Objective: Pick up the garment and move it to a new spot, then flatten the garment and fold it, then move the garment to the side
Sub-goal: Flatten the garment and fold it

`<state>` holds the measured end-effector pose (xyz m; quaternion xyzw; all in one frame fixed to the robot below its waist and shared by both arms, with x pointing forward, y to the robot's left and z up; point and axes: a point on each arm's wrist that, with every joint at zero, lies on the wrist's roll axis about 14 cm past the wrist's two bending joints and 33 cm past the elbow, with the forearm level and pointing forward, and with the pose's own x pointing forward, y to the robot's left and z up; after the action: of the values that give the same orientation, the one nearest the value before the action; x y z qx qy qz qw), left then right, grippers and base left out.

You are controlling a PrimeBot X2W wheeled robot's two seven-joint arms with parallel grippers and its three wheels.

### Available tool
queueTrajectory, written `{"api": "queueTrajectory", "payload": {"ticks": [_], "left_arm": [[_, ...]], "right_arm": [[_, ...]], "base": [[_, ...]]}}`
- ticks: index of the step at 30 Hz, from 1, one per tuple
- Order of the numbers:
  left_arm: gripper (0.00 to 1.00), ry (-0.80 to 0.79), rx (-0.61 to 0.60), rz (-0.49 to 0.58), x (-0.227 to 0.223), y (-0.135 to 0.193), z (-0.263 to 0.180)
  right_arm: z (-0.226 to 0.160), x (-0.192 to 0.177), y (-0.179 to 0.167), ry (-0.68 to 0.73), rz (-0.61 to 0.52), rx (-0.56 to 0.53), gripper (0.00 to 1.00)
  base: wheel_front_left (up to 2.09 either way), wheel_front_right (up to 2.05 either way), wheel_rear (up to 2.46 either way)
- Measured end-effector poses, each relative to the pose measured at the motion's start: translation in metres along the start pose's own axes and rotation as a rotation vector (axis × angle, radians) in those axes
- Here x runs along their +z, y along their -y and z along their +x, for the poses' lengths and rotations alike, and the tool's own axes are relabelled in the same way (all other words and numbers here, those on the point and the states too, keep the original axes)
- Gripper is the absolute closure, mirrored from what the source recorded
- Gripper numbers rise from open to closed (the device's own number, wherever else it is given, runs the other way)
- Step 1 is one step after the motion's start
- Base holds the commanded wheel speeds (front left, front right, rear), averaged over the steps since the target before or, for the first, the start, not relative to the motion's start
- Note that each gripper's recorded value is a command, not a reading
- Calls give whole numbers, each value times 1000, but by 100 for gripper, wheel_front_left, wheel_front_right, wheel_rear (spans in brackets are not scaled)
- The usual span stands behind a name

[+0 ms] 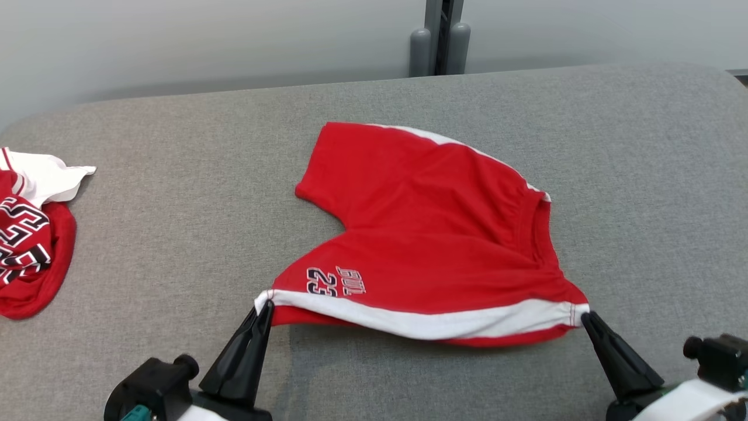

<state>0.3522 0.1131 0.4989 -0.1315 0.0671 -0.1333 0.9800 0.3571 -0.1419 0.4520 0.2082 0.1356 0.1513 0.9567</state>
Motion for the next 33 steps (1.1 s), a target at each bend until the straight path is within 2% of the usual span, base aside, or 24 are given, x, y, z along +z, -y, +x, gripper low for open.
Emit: {"api": "queueTrajectory", "payload": {"ticks": [7, 17, 24, 29, 33], "left_arm": [[100, -1, 11, -10, 14, 5, -16], [100, 34, -15, 16, 29, 4, -2], [100, 102, -83, 96, 52, 1, 44], [100, 132, -161, 134, 64, 2, 95], [100, 104, -207, 137, 56, 1, 138]], "right_arm": [[-20, 3, -9, -18, 20, -36, 100], [-15, 11, -17, -4, 79, -54, 100], [20, 38, -11, 69, 73, -32, 100], [54, 53, 1, 110, 57, -32, 100], [82, 58, 13, 135, 64, -44, 100]], "base": [[0, 0, 0], [0, 0, 0], [0, 0, 0], [0, 0, 0], [0, 0, 0]]}}
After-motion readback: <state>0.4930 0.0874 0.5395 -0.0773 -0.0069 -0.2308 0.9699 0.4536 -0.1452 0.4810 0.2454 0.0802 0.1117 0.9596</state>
